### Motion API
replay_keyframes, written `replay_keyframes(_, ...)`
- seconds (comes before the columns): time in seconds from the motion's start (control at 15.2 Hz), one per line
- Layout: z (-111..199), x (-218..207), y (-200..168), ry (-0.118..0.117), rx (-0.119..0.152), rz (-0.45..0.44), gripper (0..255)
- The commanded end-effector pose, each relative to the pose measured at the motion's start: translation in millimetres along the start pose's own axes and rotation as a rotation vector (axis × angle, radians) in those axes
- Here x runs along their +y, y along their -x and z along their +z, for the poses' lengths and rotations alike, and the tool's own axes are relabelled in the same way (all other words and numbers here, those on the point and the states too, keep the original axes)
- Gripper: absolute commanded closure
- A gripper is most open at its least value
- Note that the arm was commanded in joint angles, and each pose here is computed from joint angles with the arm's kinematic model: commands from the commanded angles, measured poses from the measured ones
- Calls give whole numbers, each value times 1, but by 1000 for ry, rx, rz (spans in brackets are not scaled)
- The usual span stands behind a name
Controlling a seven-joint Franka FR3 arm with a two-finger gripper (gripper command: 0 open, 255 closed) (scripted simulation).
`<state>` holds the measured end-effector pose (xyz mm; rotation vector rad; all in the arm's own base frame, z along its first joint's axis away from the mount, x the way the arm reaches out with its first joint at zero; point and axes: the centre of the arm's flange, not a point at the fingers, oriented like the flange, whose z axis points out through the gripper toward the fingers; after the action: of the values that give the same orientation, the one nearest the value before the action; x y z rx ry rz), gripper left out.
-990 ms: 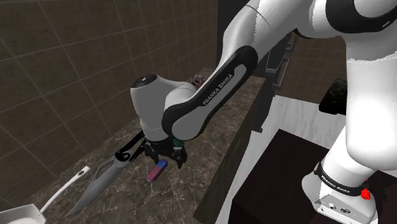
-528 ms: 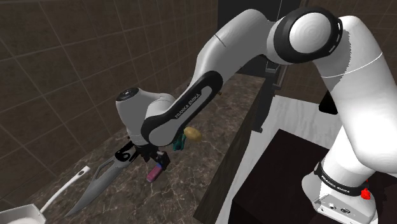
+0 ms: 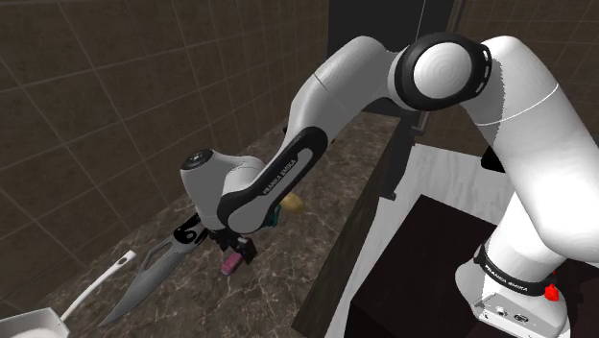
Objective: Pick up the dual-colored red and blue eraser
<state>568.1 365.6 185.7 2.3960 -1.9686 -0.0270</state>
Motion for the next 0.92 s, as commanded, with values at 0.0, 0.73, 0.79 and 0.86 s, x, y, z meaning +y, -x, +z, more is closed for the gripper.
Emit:
replay_keyframes(0.0,5,0,0,0,0,0,0)
replay_keyframes(0.73,-1,0,0,0,0,0,255)
replay_keyframes(0.79,-6,1,0,0,0,0,255)
replay_keyframes(0.86,-11,1,0,0,0,0,255)
